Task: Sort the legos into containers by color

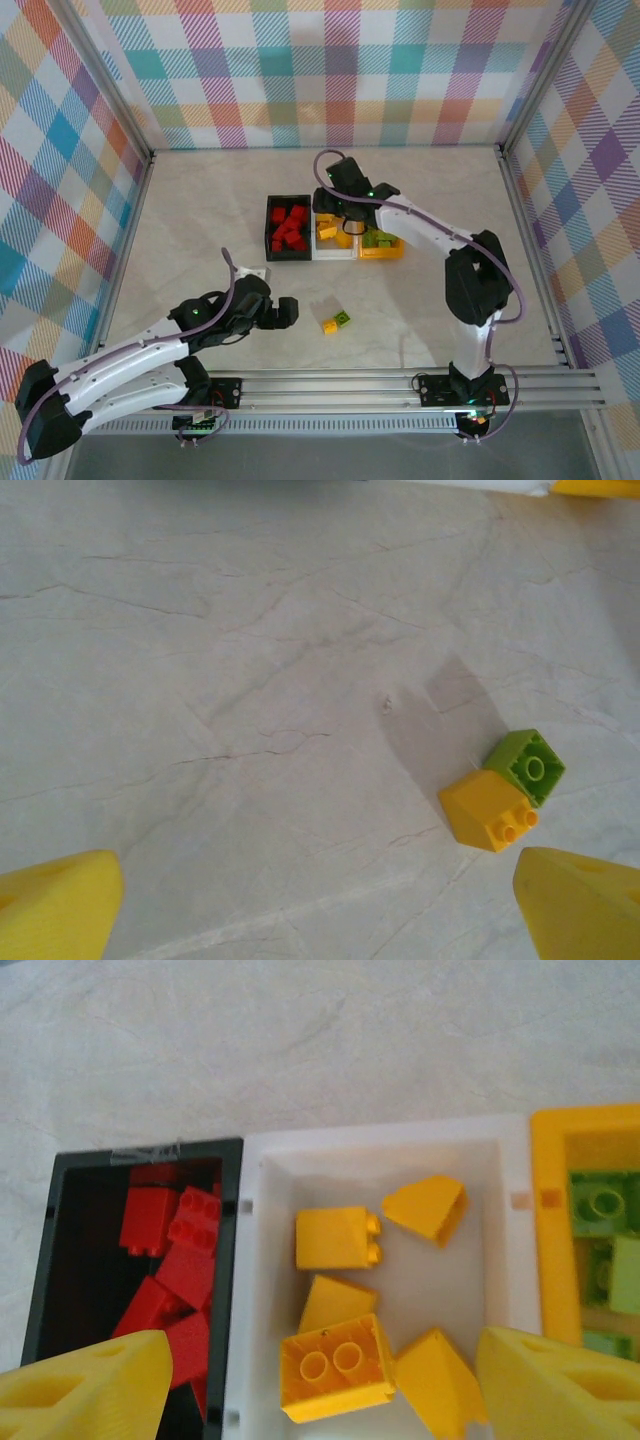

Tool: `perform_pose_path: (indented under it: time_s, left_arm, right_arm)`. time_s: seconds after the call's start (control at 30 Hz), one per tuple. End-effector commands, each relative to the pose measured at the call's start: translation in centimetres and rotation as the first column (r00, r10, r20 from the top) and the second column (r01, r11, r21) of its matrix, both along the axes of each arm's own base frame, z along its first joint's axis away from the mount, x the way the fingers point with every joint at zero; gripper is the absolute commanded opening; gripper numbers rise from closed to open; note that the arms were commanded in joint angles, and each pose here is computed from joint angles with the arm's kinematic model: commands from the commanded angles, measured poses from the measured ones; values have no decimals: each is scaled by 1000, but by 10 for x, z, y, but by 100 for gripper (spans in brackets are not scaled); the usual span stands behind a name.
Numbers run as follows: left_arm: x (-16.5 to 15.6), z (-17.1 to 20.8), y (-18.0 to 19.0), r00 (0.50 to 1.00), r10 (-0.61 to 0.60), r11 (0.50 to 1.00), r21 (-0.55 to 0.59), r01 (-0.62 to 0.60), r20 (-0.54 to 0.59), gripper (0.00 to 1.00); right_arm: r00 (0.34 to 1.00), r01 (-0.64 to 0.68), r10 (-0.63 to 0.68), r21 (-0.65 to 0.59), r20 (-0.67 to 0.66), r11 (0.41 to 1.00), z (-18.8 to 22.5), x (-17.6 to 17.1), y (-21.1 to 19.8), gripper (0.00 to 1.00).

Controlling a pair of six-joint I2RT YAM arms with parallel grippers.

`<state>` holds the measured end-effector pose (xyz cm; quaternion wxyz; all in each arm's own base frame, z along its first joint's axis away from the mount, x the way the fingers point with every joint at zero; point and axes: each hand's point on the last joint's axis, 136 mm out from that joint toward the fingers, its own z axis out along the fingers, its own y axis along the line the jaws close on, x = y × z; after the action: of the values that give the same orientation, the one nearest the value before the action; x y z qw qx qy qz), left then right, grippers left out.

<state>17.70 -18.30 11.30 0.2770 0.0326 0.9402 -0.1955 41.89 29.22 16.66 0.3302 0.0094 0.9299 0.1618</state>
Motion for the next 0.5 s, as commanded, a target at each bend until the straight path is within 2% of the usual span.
perform_pose_path:
  time_s: [0.0, 0.23, 0.47]
  left_arm:
    - [1, 16, -29, 994, -103, 994, -41, 104, 33, 100]
    - [-6, -4, -64, 971, -240, 970, 26, 240, -10, 100]
    - [-21, -30, -98, 926, -374, 925, 47, 376, -50, 97]
  right_arm:
    - [998, -38, 34, 71, 47, 997, 30, -21, -3, 81]
    - [999, -52, 50, 124, 19, 991, 15, -78, -30, 83]
    - [999, -36, 39, 176, -13, 984, -7, -136, -59, 84]
